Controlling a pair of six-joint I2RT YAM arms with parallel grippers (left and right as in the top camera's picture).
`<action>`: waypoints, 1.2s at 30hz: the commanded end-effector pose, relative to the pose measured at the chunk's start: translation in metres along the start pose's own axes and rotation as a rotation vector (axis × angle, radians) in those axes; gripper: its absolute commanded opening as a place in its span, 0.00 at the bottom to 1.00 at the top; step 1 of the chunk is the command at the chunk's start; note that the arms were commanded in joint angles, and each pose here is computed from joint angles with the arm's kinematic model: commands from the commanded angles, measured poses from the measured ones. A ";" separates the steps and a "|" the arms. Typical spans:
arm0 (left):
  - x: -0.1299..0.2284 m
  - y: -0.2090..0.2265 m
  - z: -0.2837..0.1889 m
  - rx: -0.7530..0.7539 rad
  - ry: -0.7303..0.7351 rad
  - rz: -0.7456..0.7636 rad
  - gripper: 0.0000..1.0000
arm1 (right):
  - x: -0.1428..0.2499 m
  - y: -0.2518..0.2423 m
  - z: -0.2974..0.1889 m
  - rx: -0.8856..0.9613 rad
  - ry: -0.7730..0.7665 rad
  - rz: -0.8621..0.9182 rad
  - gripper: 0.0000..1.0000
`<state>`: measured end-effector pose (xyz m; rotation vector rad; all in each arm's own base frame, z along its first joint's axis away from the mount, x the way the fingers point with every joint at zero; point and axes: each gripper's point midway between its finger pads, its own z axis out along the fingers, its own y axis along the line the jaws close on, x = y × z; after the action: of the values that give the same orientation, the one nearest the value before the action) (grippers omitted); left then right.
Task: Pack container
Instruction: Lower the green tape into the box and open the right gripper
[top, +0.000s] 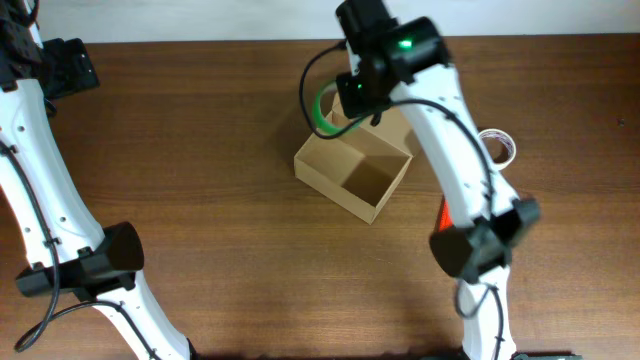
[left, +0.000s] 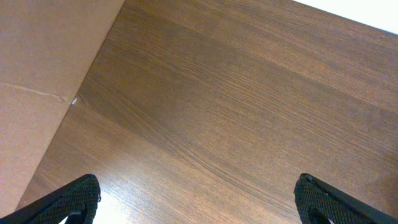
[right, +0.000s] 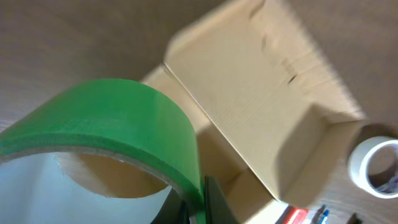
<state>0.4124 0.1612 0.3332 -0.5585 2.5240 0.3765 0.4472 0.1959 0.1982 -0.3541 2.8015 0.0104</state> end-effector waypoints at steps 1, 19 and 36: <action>0.002 -0.001 0.005 0.007 0.014 0.011 1.00 | 0.008 -0.001 0.036 0.008 0.082 -0.011 0.04; 0.002 -0.001 0.005 0.007 0.014 0.012 1.00 | 0.037 -0.006 0.102 -0.015 0.255 0.007 0.04; 0.002 -0.001 0.005 0.007 0.014 0.011 1.00 | 0.038 -0.002 0.102 -0.037 0.257 -0.018 0.04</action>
<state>0.4123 0.1611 0.3331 -0.5584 2.5244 0.3760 0.4536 0.1885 0.1074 -0.3629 3.0025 0.0362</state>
